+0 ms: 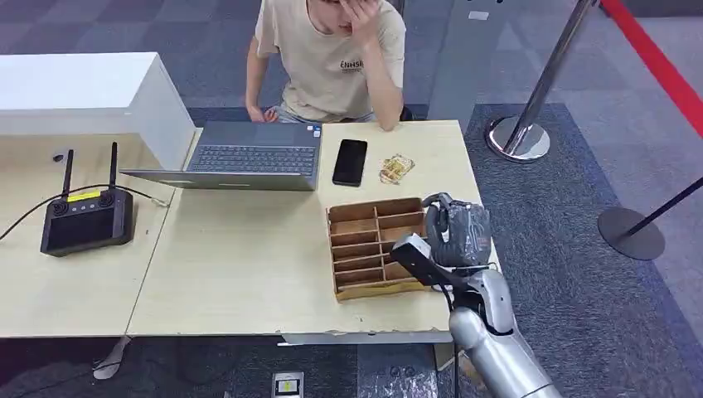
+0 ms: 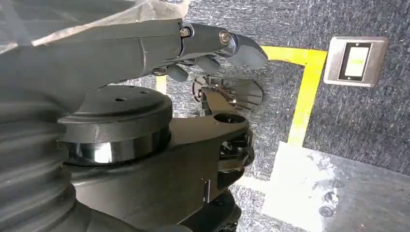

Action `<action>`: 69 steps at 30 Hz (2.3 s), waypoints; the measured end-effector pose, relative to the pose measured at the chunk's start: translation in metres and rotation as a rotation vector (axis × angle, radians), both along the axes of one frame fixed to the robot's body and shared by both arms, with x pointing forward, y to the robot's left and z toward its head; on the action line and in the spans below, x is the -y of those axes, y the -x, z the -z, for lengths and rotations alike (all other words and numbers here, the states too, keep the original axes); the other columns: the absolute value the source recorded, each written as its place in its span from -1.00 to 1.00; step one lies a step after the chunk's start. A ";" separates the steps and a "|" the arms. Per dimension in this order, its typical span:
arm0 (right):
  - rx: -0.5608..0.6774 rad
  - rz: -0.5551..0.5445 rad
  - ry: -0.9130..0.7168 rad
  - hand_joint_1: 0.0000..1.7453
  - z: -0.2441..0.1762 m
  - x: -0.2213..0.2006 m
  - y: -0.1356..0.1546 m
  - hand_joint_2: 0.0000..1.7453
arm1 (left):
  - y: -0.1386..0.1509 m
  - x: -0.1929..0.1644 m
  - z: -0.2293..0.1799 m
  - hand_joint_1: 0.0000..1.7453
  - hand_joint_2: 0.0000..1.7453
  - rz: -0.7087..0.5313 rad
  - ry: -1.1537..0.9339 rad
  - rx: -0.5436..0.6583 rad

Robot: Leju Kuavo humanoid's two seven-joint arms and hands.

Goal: Pass the card to the sensor for recognition and then transmit it.

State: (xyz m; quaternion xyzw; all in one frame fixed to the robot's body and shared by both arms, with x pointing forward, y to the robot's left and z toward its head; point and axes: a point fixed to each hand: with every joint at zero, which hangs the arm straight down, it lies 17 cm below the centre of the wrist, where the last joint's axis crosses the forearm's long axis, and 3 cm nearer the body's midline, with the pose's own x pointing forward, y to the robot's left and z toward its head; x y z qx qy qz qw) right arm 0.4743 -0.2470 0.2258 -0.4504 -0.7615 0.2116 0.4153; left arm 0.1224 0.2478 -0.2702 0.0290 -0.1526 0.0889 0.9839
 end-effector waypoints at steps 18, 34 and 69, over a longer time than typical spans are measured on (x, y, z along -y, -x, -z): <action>-0.030 -0.018 -0.218 -1.00 -0.018 0.019 -0.016 -1.00 | 0.000 0.002 0.000 -1.00 1.00 0.002 0.010 0.001; -0.045 -0.369 -0.322 -1.00 -0.060 -0.029 -0.009 1.00 | -0.002 0.000 -0.001 -1.00 1.00 0.014 0.013 0.010; -0.013 -0.308 0.015 1.00 -0.062 -0.062 -0.003 1.00 | -0.002 -0.005 0.000 -1.00 1.00 0.039 0.003 0.013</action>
